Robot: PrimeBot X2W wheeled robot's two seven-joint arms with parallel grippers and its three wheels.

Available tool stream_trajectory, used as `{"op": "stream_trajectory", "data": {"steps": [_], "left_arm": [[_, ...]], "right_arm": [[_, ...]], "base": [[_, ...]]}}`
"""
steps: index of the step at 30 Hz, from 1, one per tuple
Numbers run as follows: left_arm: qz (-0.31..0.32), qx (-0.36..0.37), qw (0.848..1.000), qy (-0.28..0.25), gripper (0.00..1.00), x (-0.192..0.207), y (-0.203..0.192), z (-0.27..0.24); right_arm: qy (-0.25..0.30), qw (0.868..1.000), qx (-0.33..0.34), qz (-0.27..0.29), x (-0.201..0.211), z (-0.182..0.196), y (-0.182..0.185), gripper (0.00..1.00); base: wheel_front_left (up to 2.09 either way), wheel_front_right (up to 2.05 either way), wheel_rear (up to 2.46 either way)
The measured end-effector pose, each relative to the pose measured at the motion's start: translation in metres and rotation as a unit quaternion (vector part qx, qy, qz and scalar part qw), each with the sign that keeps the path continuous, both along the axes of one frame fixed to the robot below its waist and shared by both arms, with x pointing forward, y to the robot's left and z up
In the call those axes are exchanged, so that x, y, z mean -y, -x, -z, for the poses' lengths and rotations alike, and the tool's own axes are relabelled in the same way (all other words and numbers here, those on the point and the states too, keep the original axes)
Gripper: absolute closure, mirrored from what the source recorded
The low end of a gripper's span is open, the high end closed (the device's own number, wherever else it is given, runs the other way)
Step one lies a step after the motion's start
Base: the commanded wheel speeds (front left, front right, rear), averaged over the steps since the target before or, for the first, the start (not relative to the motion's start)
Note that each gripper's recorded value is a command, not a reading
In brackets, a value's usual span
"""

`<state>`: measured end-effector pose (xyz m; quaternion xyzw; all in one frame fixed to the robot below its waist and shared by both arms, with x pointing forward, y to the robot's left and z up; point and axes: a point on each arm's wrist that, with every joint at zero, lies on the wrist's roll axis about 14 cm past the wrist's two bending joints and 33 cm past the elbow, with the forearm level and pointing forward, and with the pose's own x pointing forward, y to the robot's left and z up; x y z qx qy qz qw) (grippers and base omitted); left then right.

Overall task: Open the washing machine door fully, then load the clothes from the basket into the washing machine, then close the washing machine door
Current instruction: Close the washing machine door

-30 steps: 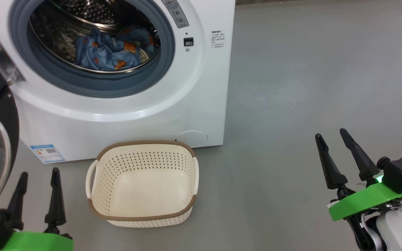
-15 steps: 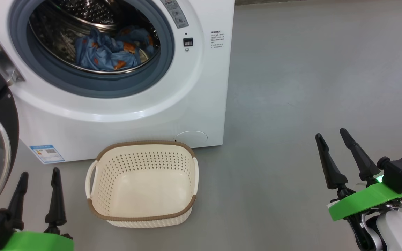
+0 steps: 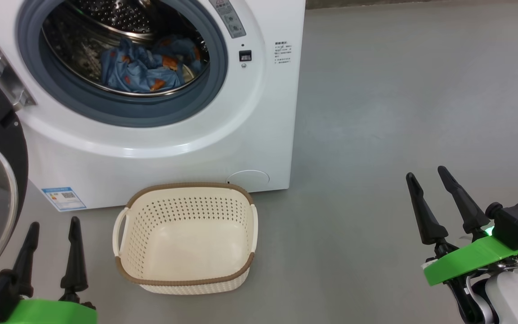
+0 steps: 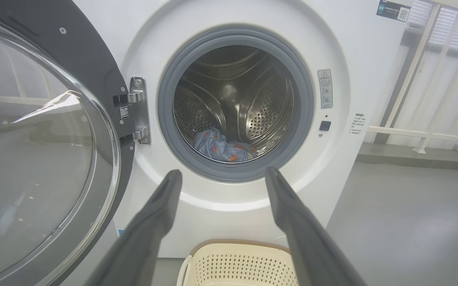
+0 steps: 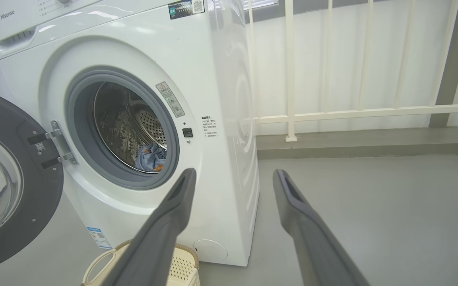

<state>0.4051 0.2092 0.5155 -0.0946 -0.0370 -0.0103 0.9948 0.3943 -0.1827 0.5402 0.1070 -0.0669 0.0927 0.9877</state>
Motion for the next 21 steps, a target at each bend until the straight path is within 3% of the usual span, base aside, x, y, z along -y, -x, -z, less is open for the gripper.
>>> {"op": "stream_trajectory", "data": {"steps": [13,21], "left_arm": [[-0.015,-0.006,1.000,-0.002,0.00,-0.010,0.006,0.003],[-0.060,-0.012,0.998,-0.009,0.00,-0.034,0.019,0.006]], "right_arm": [[0.000,1.000,-0.004,-0.016,-0.011,0.003,-0.006,0.00],[-0.003,0.999,-0.005,-0.042,-0.031,0.004,-0.015,0.00]], "base": [[0.00,0.00,0.00],[0.00,0.00,0.00]]}}
